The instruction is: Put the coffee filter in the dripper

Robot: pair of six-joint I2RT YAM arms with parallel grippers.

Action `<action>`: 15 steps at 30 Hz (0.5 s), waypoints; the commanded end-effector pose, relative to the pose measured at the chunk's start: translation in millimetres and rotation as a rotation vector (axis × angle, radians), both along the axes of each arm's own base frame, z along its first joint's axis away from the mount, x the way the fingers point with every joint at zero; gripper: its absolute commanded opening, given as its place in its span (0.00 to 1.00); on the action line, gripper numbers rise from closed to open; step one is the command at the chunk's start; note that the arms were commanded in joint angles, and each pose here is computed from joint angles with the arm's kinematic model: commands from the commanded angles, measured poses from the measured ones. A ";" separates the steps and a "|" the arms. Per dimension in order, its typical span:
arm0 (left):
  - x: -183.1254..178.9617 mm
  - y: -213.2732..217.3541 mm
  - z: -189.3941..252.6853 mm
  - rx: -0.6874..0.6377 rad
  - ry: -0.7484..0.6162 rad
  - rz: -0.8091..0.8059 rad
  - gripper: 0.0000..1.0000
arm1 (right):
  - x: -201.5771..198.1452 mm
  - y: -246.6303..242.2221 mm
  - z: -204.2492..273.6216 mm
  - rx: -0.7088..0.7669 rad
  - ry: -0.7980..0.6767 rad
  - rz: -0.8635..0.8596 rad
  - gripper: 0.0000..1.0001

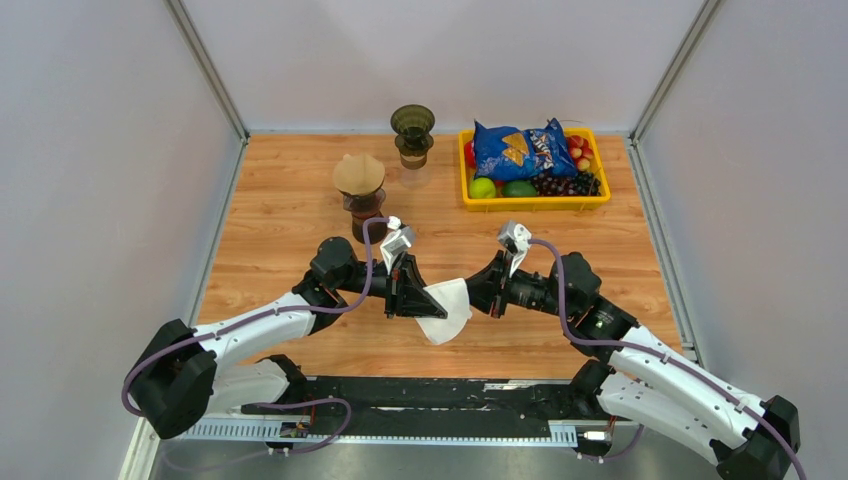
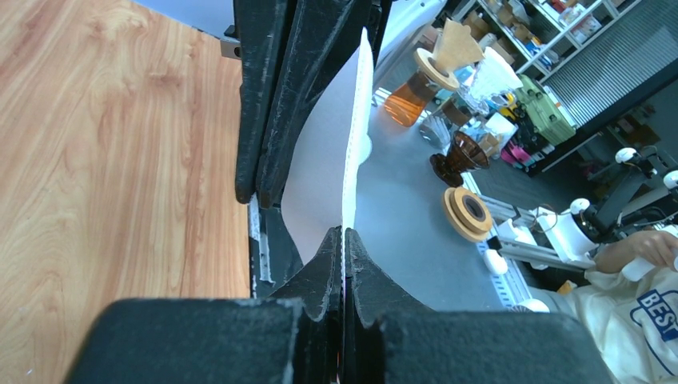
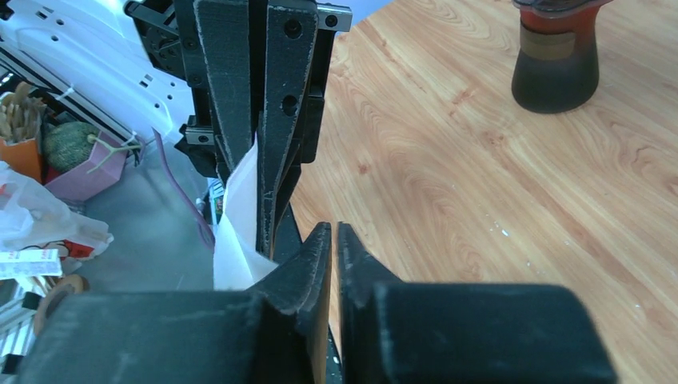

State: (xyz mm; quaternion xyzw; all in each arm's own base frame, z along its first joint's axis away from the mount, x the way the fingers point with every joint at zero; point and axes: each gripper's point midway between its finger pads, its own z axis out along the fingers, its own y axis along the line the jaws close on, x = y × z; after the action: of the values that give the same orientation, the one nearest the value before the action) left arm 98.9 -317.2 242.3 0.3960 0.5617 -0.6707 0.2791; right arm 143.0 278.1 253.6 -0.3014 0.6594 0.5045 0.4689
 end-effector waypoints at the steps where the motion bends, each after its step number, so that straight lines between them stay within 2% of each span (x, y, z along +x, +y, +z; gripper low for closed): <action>1: 3.8 -4.7 16.8 -0.046 -0.063 0.001 0.00 | -6.7 3.2 14.0 0.042 -0.039 0.046 0.03; 2: 4.1 -4.7 17.2 -0.047 -0.064 0.002 0.00 | -6.0 2.8 15.0 0.044 -0.042 0.041 0.00; 6: 3.3 -4.4 18.2 -0.049 -0.062 0.001 0.00 | 8.8 -3.5 7.8 0.019 -0.023 -0.058 0.00; 15: 6.5 -4.6 20.1 -0.047 -0.049 0.030 0.00 | 12.7 -11.0 3.7 -0.007 -0.031 -0.103 0.00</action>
State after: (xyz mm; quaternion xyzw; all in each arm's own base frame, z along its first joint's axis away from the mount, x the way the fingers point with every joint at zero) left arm 102.7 -318.5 241.7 0.3872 0.5684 -0.6681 0.2841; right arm 153.5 271.7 248.6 -0.2779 0.6783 0.4811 0.4809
